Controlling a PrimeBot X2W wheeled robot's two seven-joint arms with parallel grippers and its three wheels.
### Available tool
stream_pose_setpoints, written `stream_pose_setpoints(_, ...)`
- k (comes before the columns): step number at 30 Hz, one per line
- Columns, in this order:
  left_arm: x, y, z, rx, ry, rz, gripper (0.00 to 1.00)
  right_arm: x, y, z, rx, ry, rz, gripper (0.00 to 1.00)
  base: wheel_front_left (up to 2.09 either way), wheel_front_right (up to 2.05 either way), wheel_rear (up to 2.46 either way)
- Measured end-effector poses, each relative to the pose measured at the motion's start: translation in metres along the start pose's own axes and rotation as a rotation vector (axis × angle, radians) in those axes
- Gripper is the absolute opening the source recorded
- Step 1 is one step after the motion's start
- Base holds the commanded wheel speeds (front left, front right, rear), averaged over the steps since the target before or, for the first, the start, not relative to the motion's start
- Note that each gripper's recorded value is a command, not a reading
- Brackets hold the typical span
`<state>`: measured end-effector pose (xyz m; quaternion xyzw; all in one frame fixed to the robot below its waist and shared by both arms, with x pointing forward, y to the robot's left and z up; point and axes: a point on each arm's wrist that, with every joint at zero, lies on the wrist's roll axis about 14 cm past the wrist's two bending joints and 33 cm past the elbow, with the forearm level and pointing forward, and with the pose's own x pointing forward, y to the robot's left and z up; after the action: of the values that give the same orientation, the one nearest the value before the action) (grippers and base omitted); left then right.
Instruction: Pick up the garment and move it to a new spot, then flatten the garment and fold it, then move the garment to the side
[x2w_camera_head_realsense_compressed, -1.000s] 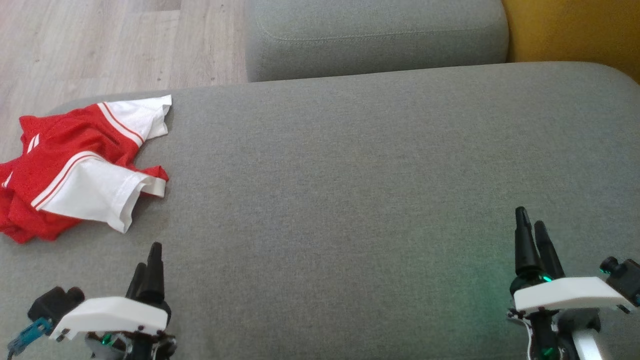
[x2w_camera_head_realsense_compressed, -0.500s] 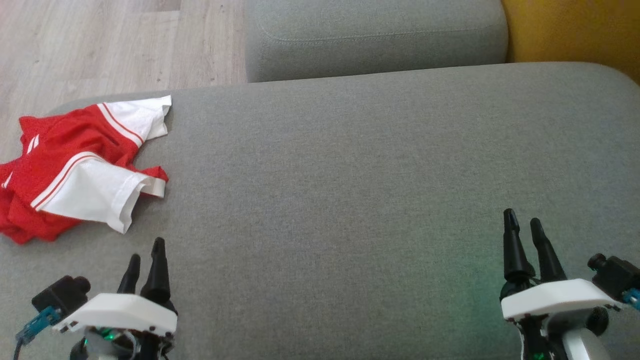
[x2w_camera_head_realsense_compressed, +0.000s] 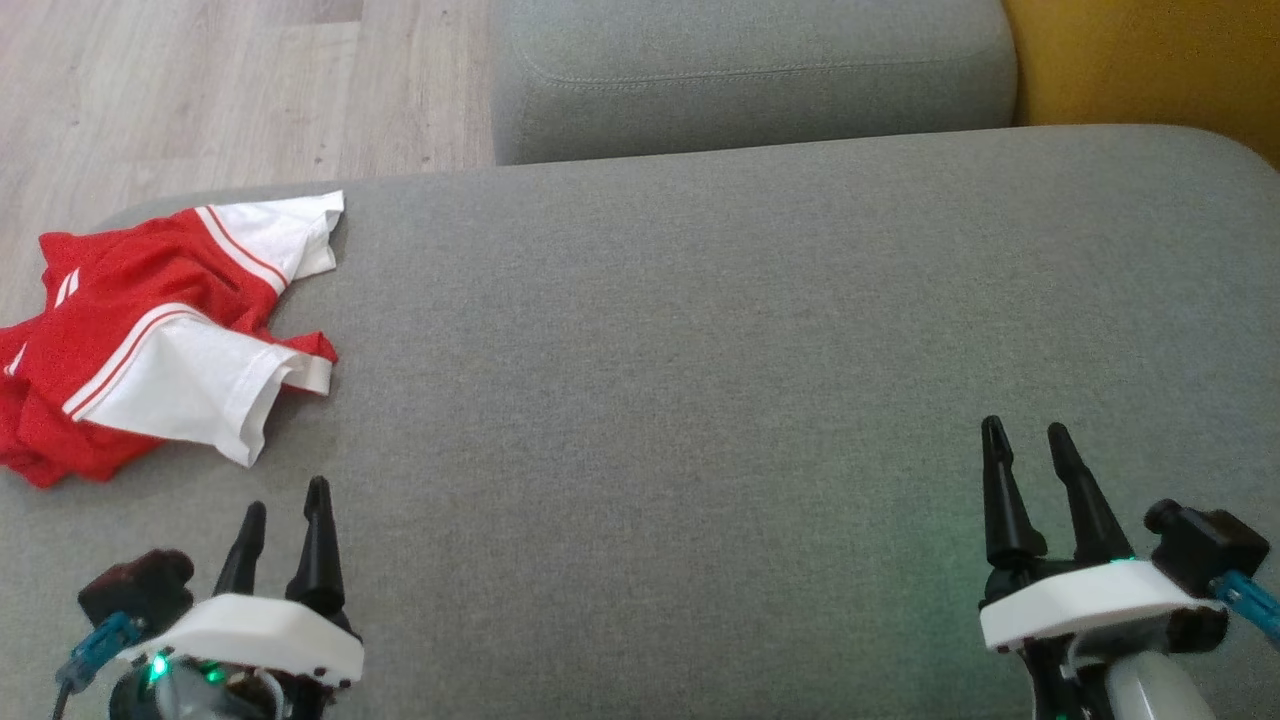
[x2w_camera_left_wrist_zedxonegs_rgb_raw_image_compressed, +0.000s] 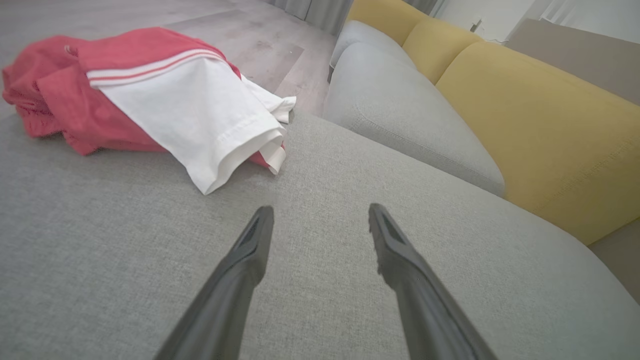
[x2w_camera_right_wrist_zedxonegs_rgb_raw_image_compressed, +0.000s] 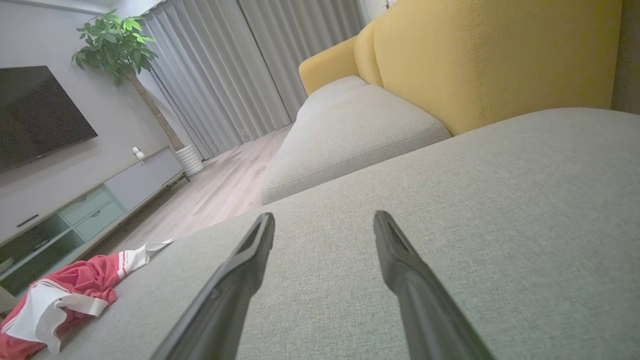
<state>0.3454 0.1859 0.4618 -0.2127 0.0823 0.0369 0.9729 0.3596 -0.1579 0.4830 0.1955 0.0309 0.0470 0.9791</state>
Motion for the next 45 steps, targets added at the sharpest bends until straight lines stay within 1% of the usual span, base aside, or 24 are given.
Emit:
stream_pose_setpoints(7, -0.001, -0.002, 0.010, 0.095, -0.048, -0.013, 1.00, 0.000, 0.004, 0.001, -0.085, -0.009, 0.020, 1.00, 0.00, 0.00, 0.00)
stream_pose_setpoints(18, -0.009, -0.004, 0.005, 0.228, -0.061, -0.026, 1.00, -0.003, 0.001, -0.002, -0.193, -0.008, 0.023, 1.00, 0.00, 0.00, 0.00)
stream_pose_setpoints(24, -0.010, -0.008, 0.010, 0.288, -0.095, -0.038, 1.00, -0.005, -0.003, -0.003, -0.259, -0.011, 0.018, 1.00, 0.00, 0.00, 0.00)
stream_pose_setpoints(28, -0.011, -0.011, 0.011, 0.327, -0.111, -0.054, 1.00, -0.011, -0.006, -0.009, -0.295, 0.007, 0.015, 1.00, 0.00, 0.00, 0.00)
stream_pose_setpoints(34, -0.016, -0.014, 0.007, 0.399, -0.120, -0.077, 1.00, -0.011, -0.006, -0.009, -0.343, -0.001, 0.020, 1.00, 0.00, 0.00, 0.00)
stream_pose_setpoints(37, -0.017, -0.018, 0.010, 0.442, -0.143, -0.087, 1.00, -0.012, -0.004, -0.008, -0.384, -0.009, 0.029, 1.00, 0.00, 0.00, 0.00)
stream_pose_setpoints(45, -0.017, -0.015, 0.007, 0.444, -0.132, -0.081, 1.00, -0.012, -0.007, -0.009, -0.375, -0.007, 0.017, 1.00, 0.00, 0.00, 0.00)
